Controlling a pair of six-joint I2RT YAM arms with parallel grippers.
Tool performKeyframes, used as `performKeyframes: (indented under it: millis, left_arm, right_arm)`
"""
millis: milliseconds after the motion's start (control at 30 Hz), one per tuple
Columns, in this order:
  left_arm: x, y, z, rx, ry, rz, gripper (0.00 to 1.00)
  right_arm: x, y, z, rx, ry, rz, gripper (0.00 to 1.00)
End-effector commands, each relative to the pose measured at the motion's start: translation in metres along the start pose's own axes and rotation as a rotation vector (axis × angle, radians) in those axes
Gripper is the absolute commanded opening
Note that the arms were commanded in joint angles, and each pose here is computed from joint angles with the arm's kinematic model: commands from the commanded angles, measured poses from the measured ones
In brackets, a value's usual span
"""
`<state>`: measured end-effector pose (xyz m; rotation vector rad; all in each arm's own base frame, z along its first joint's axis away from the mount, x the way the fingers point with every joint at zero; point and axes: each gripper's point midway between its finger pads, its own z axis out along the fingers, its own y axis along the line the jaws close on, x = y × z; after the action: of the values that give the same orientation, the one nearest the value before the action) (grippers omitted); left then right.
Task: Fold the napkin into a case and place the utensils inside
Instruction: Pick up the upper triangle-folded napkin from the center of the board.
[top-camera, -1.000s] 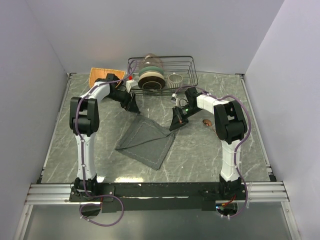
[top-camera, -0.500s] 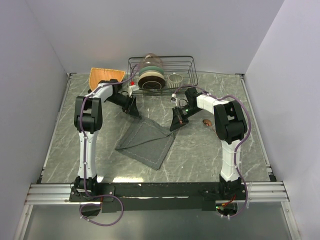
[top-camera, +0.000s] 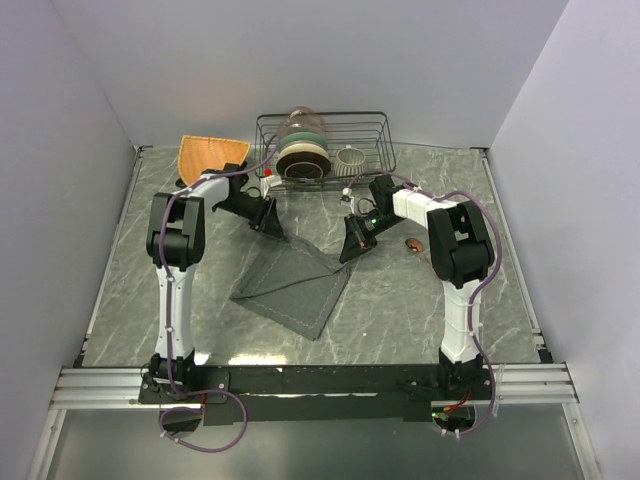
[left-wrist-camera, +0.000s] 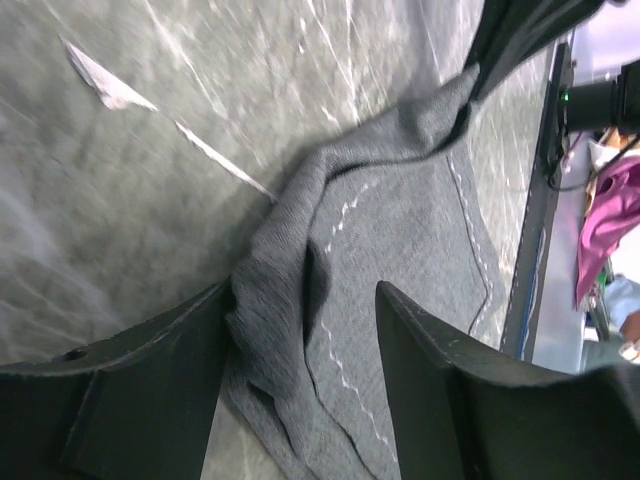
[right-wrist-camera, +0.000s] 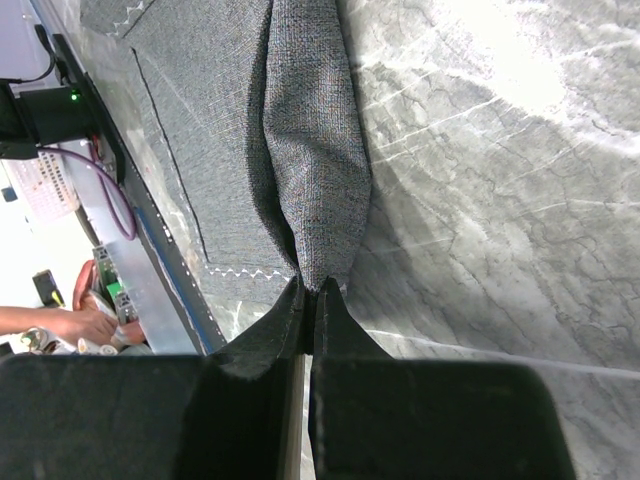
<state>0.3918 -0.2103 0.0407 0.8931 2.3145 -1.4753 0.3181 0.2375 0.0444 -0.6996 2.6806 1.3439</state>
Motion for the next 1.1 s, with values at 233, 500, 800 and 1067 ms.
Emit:
performKeyframes:
  millis: [233, 500, 800, 1067]
  left_arm:
    - [-0.008, 0.005, 0.008, -0.023, 0.055, 0.140, 0.54]
    - [0.010, 0.002, 0.003, -0.040, 0.187, 0.327, 0.55]
    - [0.008, 0.012, 0.000, -0.062, 0.278, 0.451, 0.54]
    - [0.000, 0.012, 0.013, -0.035, 0.307, 0.507, 0.54]
  right_arm:
    - [-0.012, 0.019, -0.013, 0.017, -0.033, -0.088, 0.00]
    - [-0.012, 0.019, -0.013, 0.011, -0.030, -0.080, 0.00]
    - [-0.010, 0.017, -0.011, 0.011, -0.018, -0.078, 0.00]
    - [-0.012, 0.016, -0.011, 0.013, -0.018, -0.082, 0.00]
